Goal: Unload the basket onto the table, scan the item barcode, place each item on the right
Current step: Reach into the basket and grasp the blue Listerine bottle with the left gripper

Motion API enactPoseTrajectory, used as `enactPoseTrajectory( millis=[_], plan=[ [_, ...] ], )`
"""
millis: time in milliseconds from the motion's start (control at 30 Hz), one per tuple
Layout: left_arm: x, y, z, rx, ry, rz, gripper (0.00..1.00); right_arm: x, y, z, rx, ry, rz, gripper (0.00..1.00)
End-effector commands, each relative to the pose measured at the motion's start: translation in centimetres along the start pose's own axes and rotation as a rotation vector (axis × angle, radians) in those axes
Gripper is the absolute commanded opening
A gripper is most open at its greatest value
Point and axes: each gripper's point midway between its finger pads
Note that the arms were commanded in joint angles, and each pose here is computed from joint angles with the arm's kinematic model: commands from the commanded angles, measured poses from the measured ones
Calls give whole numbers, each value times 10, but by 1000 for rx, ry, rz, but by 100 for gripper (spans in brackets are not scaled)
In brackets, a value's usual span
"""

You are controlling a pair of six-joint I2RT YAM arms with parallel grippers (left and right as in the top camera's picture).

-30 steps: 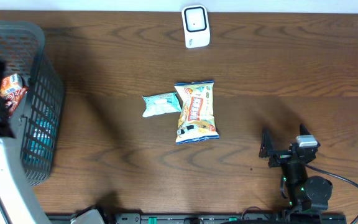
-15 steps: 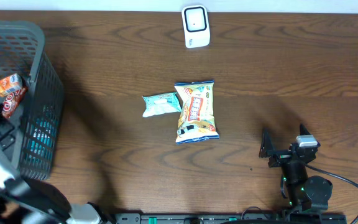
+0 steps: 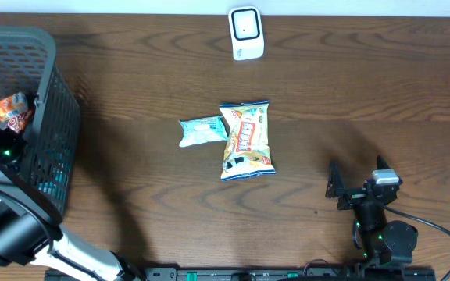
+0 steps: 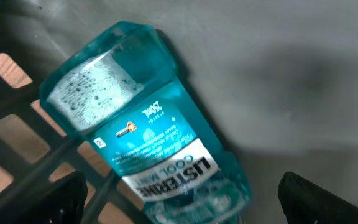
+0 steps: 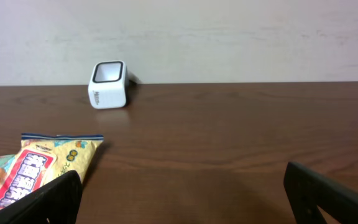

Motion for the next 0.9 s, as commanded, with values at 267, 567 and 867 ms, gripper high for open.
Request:
enactPoseTrajectory(
  millis=[267,567,867],
  plan=[
    [4,20,39,-98,12,-11,98,0,0,0,-1,-1,6,99],
    [-12,28,66,-97,-77,2,98,0,0,0,-1,-1,6,99],
    [-38,13,63,-55,-225,246,79,0,0,0,-1,-1,6,99]
  ],
)
Point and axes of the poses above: each gripper's point midway between its finger pads, its own z axis out along the fingers, its own y axis along the line the jaws close on, x = y × z, and after that the axes turned 5 degrees about z, right-handed
